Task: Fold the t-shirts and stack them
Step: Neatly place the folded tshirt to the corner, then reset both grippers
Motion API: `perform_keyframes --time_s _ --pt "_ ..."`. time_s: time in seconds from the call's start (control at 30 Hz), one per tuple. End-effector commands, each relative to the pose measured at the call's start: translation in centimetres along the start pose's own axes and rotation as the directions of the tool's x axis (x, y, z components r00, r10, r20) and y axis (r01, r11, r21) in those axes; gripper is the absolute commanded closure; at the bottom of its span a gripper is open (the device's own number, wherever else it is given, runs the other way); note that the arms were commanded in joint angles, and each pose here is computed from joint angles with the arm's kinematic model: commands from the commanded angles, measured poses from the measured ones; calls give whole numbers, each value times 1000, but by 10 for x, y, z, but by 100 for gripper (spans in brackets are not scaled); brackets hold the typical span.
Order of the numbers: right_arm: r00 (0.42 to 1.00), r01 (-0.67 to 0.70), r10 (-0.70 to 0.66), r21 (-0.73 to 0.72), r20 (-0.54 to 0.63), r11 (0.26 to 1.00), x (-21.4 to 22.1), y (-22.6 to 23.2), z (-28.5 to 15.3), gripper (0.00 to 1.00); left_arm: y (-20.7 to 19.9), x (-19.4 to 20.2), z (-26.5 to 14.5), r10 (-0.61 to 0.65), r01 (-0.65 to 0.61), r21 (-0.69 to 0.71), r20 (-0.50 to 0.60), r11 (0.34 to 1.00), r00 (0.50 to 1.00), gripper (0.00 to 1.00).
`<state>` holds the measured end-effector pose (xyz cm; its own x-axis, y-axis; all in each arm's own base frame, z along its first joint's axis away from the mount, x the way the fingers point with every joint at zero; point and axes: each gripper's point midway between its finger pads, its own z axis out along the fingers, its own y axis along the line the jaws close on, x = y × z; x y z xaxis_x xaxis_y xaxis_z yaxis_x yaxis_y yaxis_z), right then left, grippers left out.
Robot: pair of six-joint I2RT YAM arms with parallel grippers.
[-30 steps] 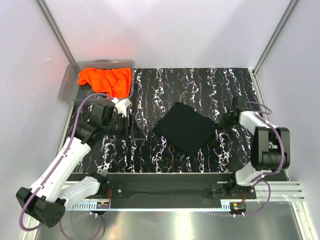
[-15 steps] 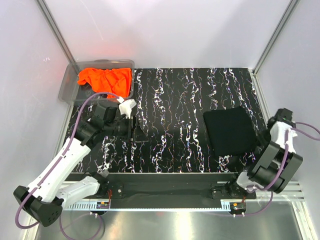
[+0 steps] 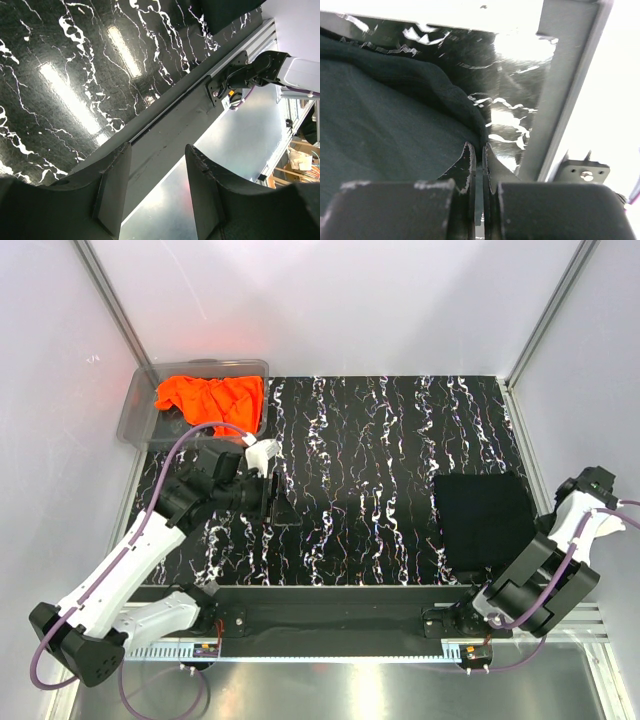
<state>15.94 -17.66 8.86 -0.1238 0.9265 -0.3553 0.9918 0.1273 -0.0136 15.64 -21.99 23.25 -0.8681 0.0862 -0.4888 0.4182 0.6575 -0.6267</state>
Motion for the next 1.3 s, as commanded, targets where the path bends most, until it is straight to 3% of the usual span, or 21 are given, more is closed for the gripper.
perform_keyframes --time_s 0.0,0.27,0.43,0.5,0.57,0.73,0.83,0.97,1.0,1.03,1.07,1.1,1.13,1.2,1.23,1.27 --pt "996 -35 28 84 83 996 -23 -19 -15 100 -18 -16 -7 70 -73 50 56 996 996 48" --pt "995 -43 32 111 95 993 -28 -26 -14 100 -19 -13 -5 79 -81 56 43 995 996 48" --pt "994 -51 39 116 100 992 -28 -28 -14 77 -21 -12 -5 90 -92 62 38 994 995 48" --pt "994 -40 29 105 109 994 -31 -26 -17 74 -22 -13 -5 92 -94 63 40 994 995 48" --pt "993 -12 2 88 115 996 -36 -23 -22 61 -22 -12 -5 93 -95 64 39 993 995 48" --pt "988 86 -66 -143 137 986 -37 38 -61 50 -21 -8 -4 80 -82 68 29 994 996 48" --pt "966 221 -167 -295 198 930 -8 91 -105 47 -22 -7 -5 70 -72 73 31 995 997 48" --pt "905 422 -377 -535 198 732 87 159 -162 45 -11 0 -3 5 -7 54 37 999 999 45" --pt "853 489 -489 -611 183 623 142 168 -182 43 -5 -2 -3 -25 23 50 48 998 999 45" --pt "830 500 -530 -651 171 572 167 176 -190 43 -3 0 -3 -49 46 54 50 997 998 45" --pt "815 490 -561 -688 144 536 192 177 -198 42 -1 7 -2 -92 89 70 43 994 995 45" --pt "731 524 -671 -735 128 431 243 166 -207 41 2 5 -2 -113 108 74 67 991 991 45" --pt "708 519 -693 -767 138 377 265 167 -215 40 5 7 -1 -136 130 78 74 988 988 45" --pt "655 504 -750 -793 91 343 308 146 -209 37 10 14 -2 -209 201 83 99 976 973 43" --pt "629 471 -770 -842 111 264 331 137 -224 36 10 17 -3 -228 218 95 111 971 967 43" --pt "633 420 -771 -866 67 270 344 131 -225 35 15 28 -2 -284 272 104 117 957 952 43"
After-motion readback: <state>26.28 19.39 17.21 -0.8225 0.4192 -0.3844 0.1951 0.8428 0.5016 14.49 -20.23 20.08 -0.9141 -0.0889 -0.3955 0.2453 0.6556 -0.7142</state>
